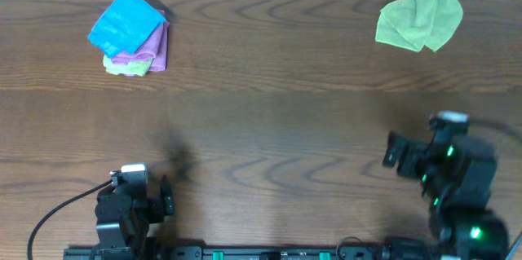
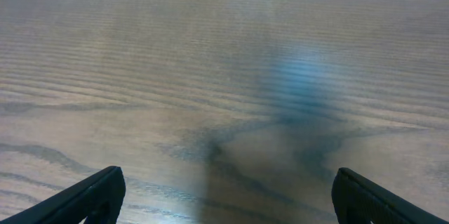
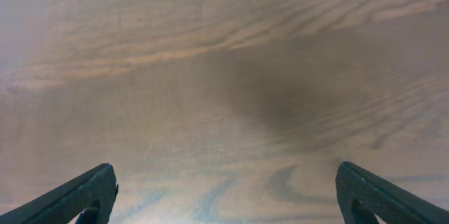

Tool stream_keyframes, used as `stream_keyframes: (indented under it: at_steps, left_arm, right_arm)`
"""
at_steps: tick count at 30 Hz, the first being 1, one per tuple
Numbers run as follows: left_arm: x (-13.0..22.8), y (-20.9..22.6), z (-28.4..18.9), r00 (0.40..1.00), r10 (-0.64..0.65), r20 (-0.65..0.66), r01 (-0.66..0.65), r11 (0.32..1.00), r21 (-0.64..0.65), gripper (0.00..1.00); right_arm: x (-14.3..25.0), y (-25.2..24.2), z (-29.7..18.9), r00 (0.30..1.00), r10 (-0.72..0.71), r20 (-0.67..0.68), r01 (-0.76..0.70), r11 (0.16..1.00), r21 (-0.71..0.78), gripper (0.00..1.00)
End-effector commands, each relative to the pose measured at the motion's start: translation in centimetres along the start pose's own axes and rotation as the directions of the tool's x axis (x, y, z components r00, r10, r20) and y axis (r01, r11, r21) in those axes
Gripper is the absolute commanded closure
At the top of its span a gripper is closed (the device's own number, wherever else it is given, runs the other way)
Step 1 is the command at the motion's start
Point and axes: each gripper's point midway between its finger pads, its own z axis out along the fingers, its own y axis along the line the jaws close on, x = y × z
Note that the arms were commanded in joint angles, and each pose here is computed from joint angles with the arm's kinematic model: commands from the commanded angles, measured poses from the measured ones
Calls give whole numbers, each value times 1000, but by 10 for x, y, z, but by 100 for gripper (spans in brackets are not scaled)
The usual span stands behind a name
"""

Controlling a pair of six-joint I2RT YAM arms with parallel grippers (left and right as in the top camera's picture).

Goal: Fold the cloth
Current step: 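Move the right gripper toward the crumpled green cloth at top right, then grasp the green cloth corner with the right gripper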

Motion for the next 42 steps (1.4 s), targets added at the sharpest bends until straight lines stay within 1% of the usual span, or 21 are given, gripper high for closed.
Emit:
stream_keyframes:
  at_steps: [1,8,12,15,19,21,26,28,34,38,42]
  left_arm:
    - [6,-1,1,1000,17,-18,-17,1000,2,5]
    - [6,-1,1,1000,17,-18,-17,1000,2,5]
    - [6,-1,1,1000,17,-18,-17,1000,2,5]
    - [6,-1,1,1000,17,-18,-17,1000,2,5]
    - [6,-1,1,1000,17,-18,-17,1000,2,5]
    - [6,-1,1,1000,17,-18,-17,1000,2,5]
    - [6,-1,1,1000,18,-18,-18,1000,2,5]
    - [6,-1,1,1000,17,-18,-17,1000,2,5]
    - [6,-1,1,1000,17,-18,-17,1000,2,5]
    - [6,-1,1,1000,17,-18,-17,1000,2,5]
    - [6,-1,1,1000,17,-18,-17,1000,2,5]
  right_arm:
    - [-36,-1,4,999,36,-9,-36,999,19,1]
    - [-112,-10,41,999,36,-35,-31,992,124,1]
    - [-149,-13,70,999,32,5,-33,988,151,1]
    - [-163,-16,94,998,43,45,-49,987,152,1]
    - [-166,-21,122,998,52,46,-59,984,166,1]
    - [-158,-26,137,999,51,17,-54,980,192,1]
    - [-146,-48,164,999,49,-21,-40,951,305,1]
    - [-141,-49,181,999,25,-42,-12,956,292,1]
    - [-120,-68,248,995,80,-56,-60,955,289,1]
    - [-115,-81,280,991,130,-13,-120,947,298,1]
    - [-115,-80,304,987,154,34,-158,955,252,5]
